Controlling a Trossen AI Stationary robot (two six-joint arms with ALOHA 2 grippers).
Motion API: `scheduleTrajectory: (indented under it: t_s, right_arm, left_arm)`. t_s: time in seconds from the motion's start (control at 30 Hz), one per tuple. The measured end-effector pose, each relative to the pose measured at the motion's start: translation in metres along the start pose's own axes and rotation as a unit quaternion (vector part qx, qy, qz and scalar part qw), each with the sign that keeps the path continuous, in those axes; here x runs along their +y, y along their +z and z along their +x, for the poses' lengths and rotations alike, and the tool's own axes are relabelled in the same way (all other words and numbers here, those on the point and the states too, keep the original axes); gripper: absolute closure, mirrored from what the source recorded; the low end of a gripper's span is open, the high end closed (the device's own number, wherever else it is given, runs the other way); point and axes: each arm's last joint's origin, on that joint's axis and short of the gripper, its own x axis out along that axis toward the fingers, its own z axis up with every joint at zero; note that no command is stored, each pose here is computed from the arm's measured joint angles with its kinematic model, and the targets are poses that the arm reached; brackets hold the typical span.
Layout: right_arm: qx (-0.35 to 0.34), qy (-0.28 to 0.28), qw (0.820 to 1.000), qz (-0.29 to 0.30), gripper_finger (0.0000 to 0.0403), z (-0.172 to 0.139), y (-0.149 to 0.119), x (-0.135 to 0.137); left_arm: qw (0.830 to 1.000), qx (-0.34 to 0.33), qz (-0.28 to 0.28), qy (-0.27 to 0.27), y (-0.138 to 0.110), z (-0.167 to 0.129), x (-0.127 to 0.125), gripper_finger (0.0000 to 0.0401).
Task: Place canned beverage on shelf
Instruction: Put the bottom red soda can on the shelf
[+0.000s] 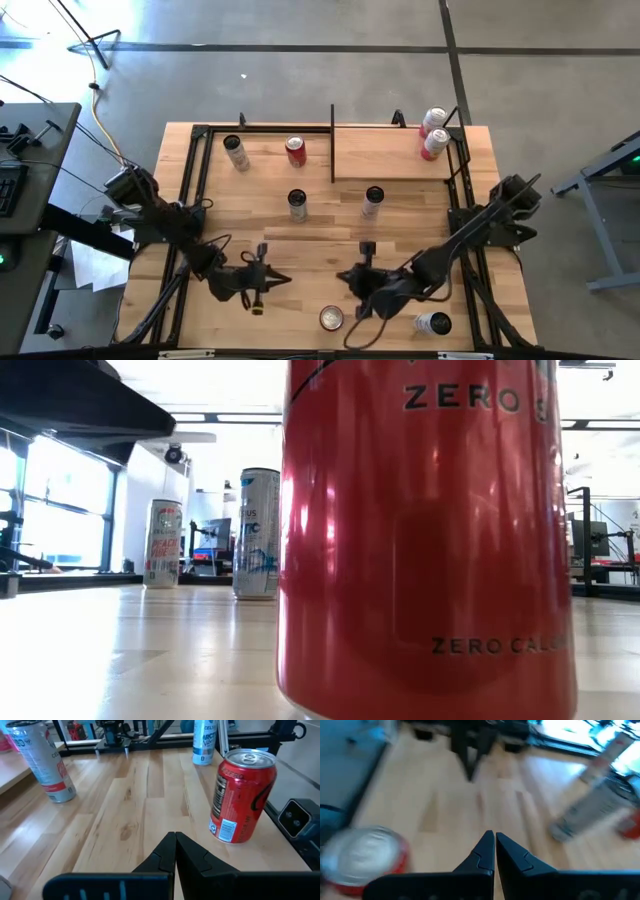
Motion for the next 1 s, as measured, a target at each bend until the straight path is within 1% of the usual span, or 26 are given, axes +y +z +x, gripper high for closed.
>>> scheduleTrajectory:
  t_s: [0.1, 0.2, 0.33, 0.4, 0.5, 0.57, 0.63, 0.73, 0.8, 0.9, 1.0]
  right_arm:
    - [-0.005, 0.035, 0.999, -0.015, 0.0403, 0.008, -0.003, 0.011]
    - [-0.015, 0.041, 0.999, -0.022, 0.0403, 0.012, -0.003, 0.015]
    - [-0.010, 0.052, 0.999, 0.005, 0.0403, 0.011, -0.003, 0.015]
    - [-0.010, 0.073, 0.997, 0.010, 0.0403, 0.007, 0.000, 0.014]
    - [0.005, 0.093, 0.995, 0.044, 0.0402, 0.001, 0.013, 0.010]
    - [0.034, 0.098, 0.994, 0.039, 0.0392, -0.005, 0.020, 0.007]
    - [0.061, 0.103, 0.993, 0.025, 0.0370, -0.008, 0.027, 0.007]
    - [0.094, 0.119, 0.988, 0.011, 0.0318, -0.008, 0.037, 0.012]
    - [0.115, 0.134, 0.984, 0.020, 0.0275, -0.007, 0.046, 0.016]
    - [0.174, 0.133, 0.975, 0.037, 0.0212, -0.001, 0.054, 0.021]
    - [0.228, 0.129, 0.964, 0.042, 0.0161, 0.009, 0.061, 0.028]
  left_arm:
    - [1.000, -0.004, 0.002, 0.001, -0.001, -0.003, -0.003, 0.0401]
    - [1.000, -0.006, -0.002, -0.004, -0.001, -0.005, -0.006, 0.0401]
    - [1.000, -0.006, -0.010, -0.008, -0.001, -0.007, -0.007, 0.0401]
    - [1.000, -0.005, -0.011, -0.008, -0.001, -0.007, -0.007, 0.0401]
    - [1.000, -0.006, -0.011, -0.007, -0.001, -0.007, -0.007, 0.0401]
    - [1.000, -0.006, -0.014, -0.007, -0.001, -0.007, -0.007, 0.0401]
    - [1.000, -0.006, -0.014, -0.007, -0.001, -0.006, -0.007, 0.0401]
    - [1.000, -0.005, -0.015, -0.006, -0.001, -0.006, -0.007, 0.0401]
    - [1.000, -0.005, -0.015, -0.006, -0.001, -0.006, -0.007, 0.0401]
    - [1.000, -0.005, -0.016, -0.006, -0.001, -0.006, -0.007, 0.0401]
    - [1.000, -0.005, -0.016, -0.006, -0.001, -0.006, -0.007, 0.0401]
